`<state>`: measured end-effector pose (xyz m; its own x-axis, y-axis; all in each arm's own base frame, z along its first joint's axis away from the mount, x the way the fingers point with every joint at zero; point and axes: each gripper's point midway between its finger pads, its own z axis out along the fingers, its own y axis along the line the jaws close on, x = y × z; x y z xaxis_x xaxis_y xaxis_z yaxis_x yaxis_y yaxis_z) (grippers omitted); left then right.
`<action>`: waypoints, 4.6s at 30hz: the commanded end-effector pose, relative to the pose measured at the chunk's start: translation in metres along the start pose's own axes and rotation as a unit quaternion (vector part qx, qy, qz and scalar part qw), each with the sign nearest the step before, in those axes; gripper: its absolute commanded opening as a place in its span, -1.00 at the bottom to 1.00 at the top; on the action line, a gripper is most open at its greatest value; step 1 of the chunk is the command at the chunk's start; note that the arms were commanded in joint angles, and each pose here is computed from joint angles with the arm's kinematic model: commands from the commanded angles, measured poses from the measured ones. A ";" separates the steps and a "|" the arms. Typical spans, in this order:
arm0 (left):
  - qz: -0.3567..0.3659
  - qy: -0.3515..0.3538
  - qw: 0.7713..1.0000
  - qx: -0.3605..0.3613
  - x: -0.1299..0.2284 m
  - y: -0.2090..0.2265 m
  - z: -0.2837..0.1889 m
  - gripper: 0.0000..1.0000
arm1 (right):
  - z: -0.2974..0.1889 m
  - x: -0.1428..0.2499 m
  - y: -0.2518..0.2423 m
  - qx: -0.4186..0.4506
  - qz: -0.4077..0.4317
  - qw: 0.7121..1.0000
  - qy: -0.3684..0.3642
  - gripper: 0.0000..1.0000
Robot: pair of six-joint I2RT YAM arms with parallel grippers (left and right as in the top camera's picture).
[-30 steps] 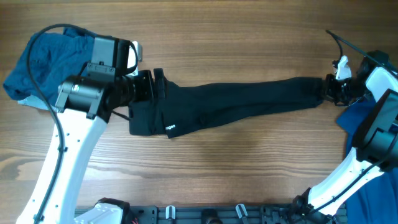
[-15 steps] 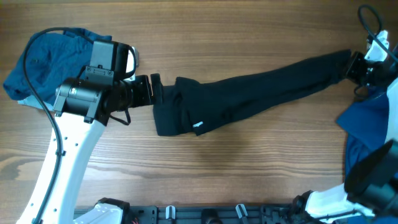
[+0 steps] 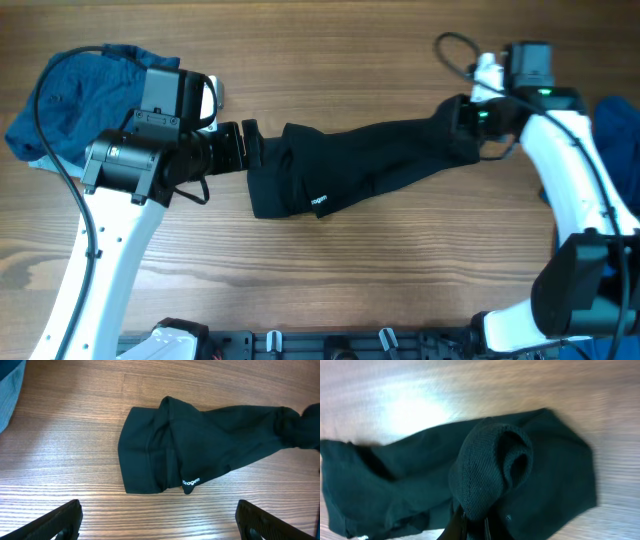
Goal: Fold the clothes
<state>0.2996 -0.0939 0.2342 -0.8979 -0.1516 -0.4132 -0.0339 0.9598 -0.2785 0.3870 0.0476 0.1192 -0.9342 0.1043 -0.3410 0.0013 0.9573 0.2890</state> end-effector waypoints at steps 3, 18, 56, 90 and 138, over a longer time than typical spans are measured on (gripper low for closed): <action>0.000 -0.014 1.000 0.012 -0.004 -0.005 -0.010 0.96 | 0.039 0.037 0.022 0.031 -0.004 0.998 0.048 -0.91; -0.001 -0.011 1.000 0.010 -0.004 -0.004 -0.008 1.00 | 0.035 0.048 0.104 -0.106 -0.104 0.989 0.031 0.00; -0.086 0.224 0.956 0.167 0.083 -0.023 0.243 1.00 | -0.001 0.035 0.026 0.030 0.014 0.999 0.000 0.21; -0.016 0.214 0.976 0.040 0.106 -0.011 0.258 0.19 | -0.001 0.036 0.026 0.030 0.017 0.999 0.002 0.22; 0.076 0.116 0.984 0.116 0.034 -0.171 0.200 -0.79 | 0.051 0.063 -0.001 0.082 0.136 0.984 0.080 0.38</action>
<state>0.3623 -0.2843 0.1093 -0.9509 0.1139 -0.2877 0.2271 0.8882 -0.3993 0.3468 0.0726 0.0608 -0.9413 0.3074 -0.1398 0.2726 0.9360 0.2228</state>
